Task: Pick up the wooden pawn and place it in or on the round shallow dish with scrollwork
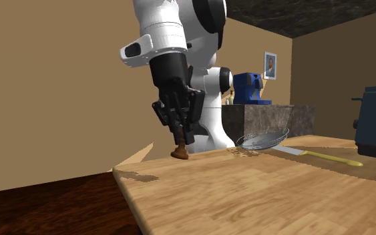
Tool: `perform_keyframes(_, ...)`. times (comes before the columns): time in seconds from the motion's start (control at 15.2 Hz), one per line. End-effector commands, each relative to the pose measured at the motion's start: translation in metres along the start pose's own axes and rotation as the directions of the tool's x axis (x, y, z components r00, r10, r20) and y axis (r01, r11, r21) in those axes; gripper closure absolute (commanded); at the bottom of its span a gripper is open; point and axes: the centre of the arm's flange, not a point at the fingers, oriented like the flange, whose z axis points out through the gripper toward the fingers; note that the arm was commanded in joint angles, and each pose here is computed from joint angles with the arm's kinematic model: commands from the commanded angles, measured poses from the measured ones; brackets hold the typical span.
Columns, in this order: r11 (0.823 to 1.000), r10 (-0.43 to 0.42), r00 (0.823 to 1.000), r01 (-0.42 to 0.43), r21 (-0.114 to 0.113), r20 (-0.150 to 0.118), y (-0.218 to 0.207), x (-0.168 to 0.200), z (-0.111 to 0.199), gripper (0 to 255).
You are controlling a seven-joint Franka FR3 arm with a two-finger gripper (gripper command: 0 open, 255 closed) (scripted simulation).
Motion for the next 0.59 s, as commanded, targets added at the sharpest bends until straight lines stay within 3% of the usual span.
perform_keyframes(0.0,1.0,0.0,1.0,0.0,0.0,0.0,-0.002,-0.001,-0.01,255)
perform_keyframes(0.53,1.0,0.0,1.0,0.0,0.0,0.0,-0.009,-0.006,-0.052,255)
